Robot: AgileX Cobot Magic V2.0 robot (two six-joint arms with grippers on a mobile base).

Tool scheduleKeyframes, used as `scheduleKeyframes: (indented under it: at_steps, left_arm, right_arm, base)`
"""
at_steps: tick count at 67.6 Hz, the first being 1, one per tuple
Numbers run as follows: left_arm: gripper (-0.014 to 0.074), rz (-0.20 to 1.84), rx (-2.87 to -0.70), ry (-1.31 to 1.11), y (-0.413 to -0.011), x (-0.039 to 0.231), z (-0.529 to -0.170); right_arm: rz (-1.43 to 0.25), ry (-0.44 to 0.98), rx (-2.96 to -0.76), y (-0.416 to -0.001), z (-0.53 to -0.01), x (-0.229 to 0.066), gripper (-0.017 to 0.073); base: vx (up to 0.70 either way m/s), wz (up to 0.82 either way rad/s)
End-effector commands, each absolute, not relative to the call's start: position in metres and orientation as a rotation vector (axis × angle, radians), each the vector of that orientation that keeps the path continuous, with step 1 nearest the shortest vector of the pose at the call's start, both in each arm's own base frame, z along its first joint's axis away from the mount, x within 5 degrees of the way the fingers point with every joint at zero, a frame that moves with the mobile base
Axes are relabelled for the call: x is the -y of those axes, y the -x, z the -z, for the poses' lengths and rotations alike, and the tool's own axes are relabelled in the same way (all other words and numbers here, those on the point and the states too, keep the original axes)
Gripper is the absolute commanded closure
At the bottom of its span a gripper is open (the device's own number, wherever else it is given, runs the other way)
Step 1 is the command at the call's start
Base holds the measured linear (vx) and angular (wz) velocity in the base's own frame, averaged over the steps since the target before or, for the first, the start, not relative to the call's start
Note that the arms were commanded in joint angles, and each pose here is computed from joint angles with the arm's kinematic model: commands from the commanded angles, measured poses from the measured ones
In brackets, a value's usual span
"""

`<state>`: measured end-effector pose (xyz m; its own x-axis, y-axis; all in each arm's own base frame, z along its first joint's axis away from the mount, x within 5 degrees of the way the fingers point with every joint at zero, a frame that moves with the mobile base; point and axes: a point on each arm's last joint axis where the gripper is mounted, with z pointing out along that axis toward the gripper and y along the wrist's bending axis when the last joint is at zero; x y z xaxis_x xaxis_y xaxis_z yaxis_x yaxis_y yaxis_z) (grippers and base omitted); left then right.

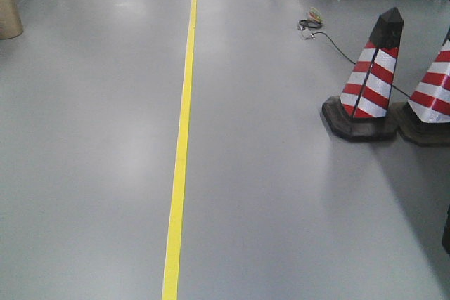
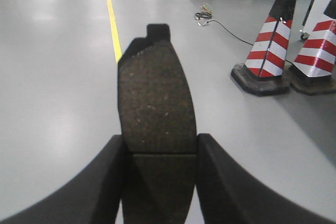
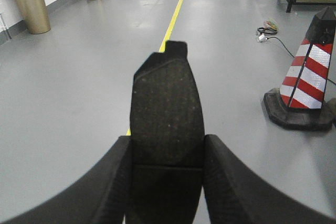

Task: Move and align brake pads A on conveyor
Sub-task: 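Drive past the striped cones toward the black belt conveyor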

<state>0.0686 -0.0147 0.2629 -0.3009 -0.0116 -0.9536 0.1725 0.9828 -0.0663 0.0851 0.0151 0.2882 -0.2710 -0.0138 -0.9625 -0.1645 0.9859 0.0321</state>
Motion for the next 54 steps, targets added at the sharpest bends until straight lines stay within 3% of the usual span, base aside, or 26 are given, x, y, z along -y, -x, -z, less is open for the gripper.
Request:
scheduleKeyframes:
  at_steps: [1,54]
  left_arm:
    - [0.06,0.195,-1.742,-0.092,-0.0708,0.0143,-0.2822]
    - [0.06,0.195,-1.743,-0.092,-0.0706,0.0143,-0.2821]
  right_arm:
    - [-0.124,0.107,-1.726,-0.0868,-0.3059,-0.013,0.0569]
    - [-0.124,0.106,-1.725,-0.0868,-0.306,-0.0129,0.0569]
  base:
    - [0.73,-0.04]
    - [0.69,-0.01]
